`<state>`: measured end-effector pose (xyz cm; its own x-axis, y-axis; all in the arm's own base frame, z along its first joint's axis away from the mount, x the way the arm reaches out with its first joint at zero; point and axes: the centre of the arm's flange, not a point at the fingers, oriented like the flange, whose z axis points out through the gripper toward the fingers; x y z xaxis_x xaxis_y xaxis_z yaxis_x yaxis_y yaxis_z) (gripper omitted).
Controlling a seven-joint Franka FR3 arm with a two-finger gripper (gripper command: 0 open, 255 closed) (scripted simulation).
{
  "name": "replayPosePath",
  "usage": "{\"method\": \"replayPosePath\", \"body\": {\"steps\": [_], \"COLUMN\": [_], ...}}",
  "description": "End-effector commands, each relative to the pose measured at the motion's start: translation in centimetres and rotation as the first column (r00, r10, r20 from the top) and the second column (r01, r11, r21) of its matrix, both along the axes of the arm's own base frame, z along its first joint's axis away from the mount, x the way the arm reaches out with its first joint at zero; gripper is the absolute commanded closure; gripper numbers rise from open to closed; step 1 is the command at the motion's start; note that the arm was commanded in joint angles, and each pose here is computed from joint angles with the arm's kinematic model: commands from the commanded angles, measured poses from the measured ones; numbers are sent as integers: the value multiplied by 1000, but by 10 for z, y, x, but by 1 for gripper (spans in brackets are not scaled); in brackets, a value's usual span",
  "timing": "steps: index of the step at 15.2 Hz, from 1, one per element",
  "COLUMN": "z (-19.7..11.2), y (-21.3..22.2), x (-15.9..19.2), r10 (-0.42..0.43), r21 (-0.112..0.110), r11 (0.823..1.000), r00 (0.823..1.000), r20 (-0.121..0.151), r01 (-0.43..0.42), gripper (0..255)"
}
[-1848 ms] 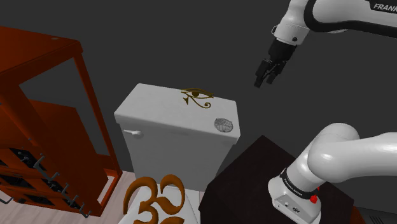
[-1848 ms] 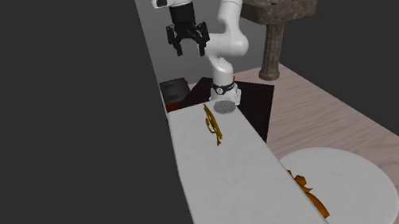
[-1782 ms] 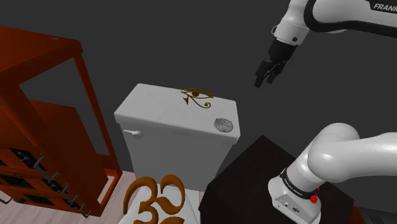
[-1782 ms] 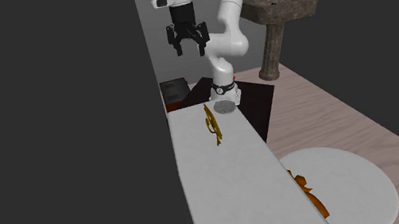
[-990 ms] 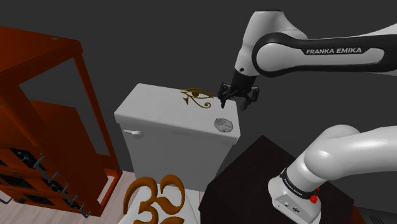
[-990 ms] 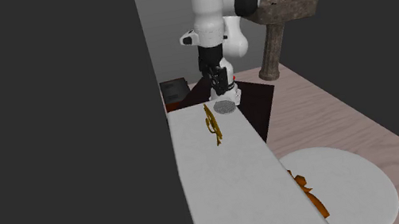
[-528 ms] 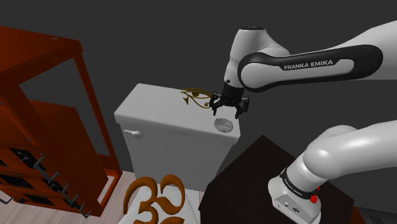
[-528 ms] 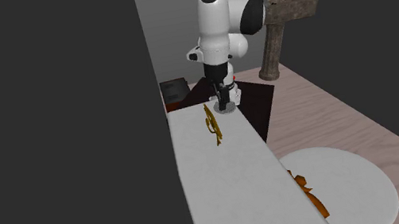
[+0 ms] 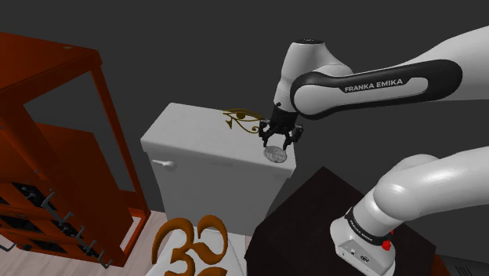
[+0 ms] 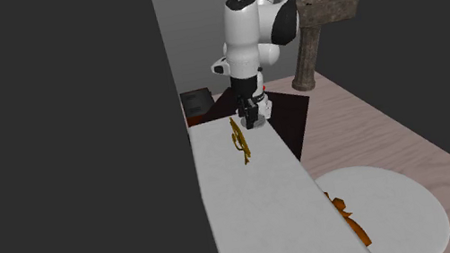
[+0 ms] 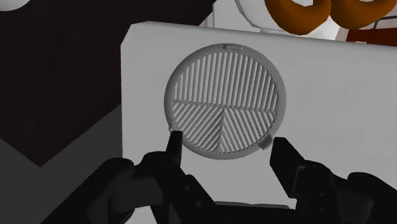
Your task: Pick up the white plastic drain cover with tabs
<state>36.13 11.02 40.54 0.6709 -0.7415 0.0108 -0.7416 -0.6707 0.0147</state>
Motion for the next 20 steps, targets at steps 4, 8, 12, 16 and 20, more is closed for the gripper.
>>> {"method": "replayPosePath", "body": {"steps": [4, 8, 12, 16, 20], "z": [-3, 6, 27, 48, 69], "y": [-4, -2, -2, -2, -2], "x": [-3, -2, -2, -2, -2], "r10": [-2, -2, -2, -2, -2], "r21": [-3, -3, -3, -3, -3], "r11": [1000, 1000, 1000, 1000, 1000], "r00": [1000, 1000, 1000, 1000, 1000], "r20": [-14, -14, -14, -14, -14], "r01": [2, 2, 2, 2, 2], "gripper": [255, 255, 255, 255, 255]}}
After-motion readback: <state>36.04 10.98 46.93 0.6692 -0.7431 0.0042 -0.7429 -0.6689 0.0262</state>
